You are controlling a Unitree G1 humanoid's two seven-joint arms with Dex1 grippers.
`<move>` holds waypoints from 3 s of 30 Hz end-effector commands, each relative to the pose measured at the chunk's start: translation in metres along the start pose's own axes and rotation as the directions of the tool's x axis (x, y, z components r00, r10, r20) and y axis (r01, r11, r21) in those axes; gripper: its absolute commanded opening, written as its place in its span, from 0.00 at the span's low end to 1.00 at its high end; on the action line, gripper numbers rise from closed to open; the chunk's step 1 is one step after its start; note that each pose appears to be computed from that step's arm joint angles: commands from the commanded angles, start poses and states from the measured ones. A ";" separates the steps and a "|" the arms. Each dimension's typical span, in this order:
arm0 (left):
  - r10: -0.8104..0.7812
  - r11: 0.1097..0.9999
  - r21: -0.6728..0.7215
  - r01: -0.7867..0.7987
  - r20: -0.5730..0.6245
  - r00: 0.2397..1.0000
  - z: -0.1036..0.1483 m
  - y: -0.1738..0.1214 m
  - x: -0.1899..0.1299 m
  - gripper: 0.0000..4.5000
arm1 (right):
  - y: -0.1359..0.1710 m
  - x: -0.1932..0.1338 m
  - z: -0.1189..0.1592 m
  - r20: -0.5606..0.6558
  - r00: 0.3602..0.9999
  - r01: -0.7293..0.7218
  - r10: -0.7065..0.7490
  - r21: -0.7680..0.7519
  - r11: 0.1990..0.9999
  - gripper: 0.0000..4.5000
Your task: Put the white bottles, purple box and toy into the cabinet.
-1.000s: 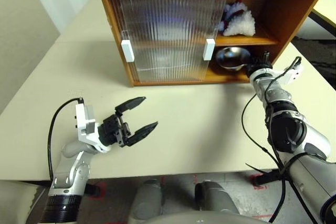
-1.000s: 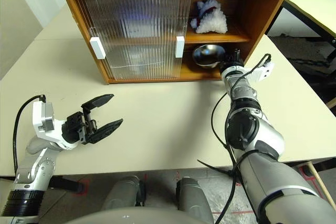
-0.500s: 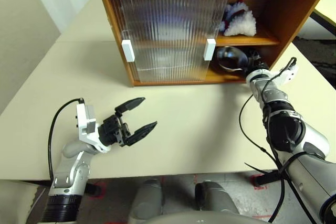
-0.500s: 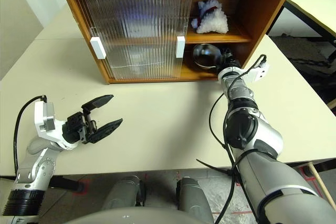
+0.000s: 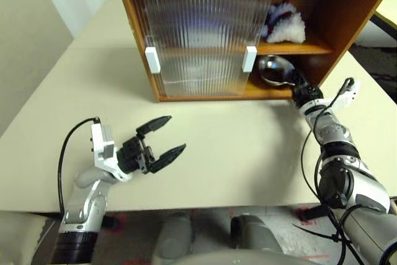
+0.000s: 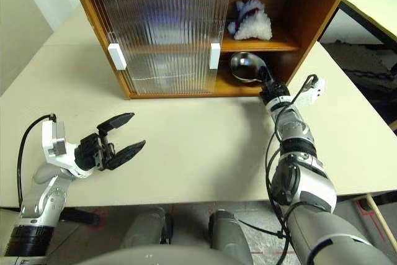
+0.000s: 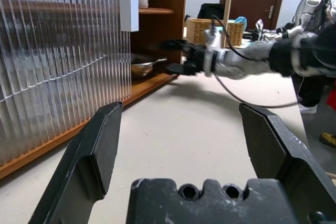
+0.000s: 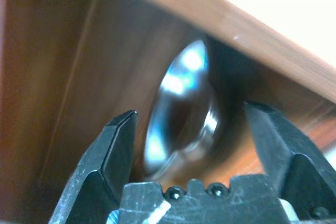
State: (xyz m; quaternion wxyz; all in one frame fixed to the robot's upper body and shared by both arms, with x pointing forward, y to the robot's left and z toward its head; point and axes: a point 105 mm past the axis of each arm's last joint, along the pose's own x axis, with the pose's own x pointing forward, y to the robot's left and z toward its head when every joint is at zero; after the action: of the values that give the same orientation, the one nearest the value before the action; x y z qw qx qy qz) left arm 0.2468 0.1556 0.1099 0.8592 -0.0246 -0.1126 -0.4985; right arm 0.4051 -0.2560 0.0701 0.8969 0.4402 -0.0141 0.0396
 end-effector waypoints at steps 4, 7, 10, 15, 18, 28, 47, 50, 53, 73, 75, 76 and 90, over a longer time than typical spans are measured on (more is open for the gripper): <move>0.004 1.000 0.017 -0.004 -0.020 1.000 0.001 0.001 -0.007 1.00 | -0.008 -0.033 -0.015 -0.120 0.992 -0.050 0.026 -0.196 0.979 0.99; 0.008 1.000 0.023 -0.007 -0.023 1.000 0.002 0.003 -0.008 1.00 | 0.003 -0.051 -0.035 -0.222 0.967 -0.186 0.126 -0.276 0.943 0.99; 0.014 0.999 0.029 -0.013 -0.022 1.000 0.003 0.005 -0.009 1.00 | 0.008 -0.068 -0.050 -0.284 0.939 -0.279 0.193 -0.304 0.911 0.99; 0.012 1.000 0.028 -0.011 -0.019 1.000 0.003 0.004 -0.007 1.00 | 0.042 -0.084 -0.083 -0.436 0.831 -0.490 0.346 -0.277 0.827 0.70; 0.010 1.000 0.024 -0.009 -0.018 1.000 0.002 0.004 -0.005 1.00 | 0.073 -0.073 -0.088 -0.419 0.801 -0.554 0.427 -0.248 0.795 0.46; 0.015 1.000 0.024 -0.014 -0.017 1.000 0.002 0.005 -0.004 1.00 | 0.147 -0.048 -0.114 -0.435 0.688 -0.696 0.581 -0.171 0.697 0.01; 0.003 1.000 0.023 -0.002 -0.021 1.000 0.001 0.005 -0.001 1.00 | 0.172 0.003 -0.074 -0.136 0.881 -0.472 0.453 -0.210 0.856 0.01; -0.001 1.000 0.020 0.001 -0.020 1.000 0.000 0.005 0.000 1.00 | 0.166 0.002 -0.070 -0.116 0.897 -0.442 0.427 -0.229 0.867 0.01; -0.003 1.000 0.018 0.004 -0.020 1.000 -0.001 0.005 0.000 1.00 | 0.163 0.002 -0.061 -0.049 0.915 -0.402 0.401 -0.186 0.896 0.01; -0.020 1.000 0.007 0.020 -0.024 1.000 -0.005 0.006 0.000 1.00 | 0.130 -0.002 -0.015 0.245 0.955 -0.126 0.165 -0.168 0.978 0.01; -0.026 1.000 0.005 0.026 -0.025 0.999 -0.006 0.006 0.000 1.00 | 0.128 -0.004 -0.014 0.249 0.955 -0.115 0.160 -0.184 0.976 0.01; -0.029 1.000 0.004 0.029 -0.025 0.999 -0.006 0.006 0.001 1.00 | 0.126 -0.005 -0.013 0.259 0.955 -0.102 0.147 -0.180 0.978 0.01; -0.056 0.998 -0.008 0.056 -0.017 0.998 -0.008 0.002 0.007 1.00 | 0.100 -0.012 0.010 0.372 0.928 0.049 0.018 -0.170 0.984 0.01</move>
State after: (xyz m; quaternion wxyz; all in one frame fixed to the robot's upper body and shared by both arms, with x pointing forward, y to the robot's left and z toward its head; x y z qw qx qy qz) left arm 0.2534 0.1547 0.1033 0.8505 -0.0267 -0.1037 -0.5150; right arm 0.3864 -0.1925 0.1585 0.9155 0.3574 -0.1824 -0.0279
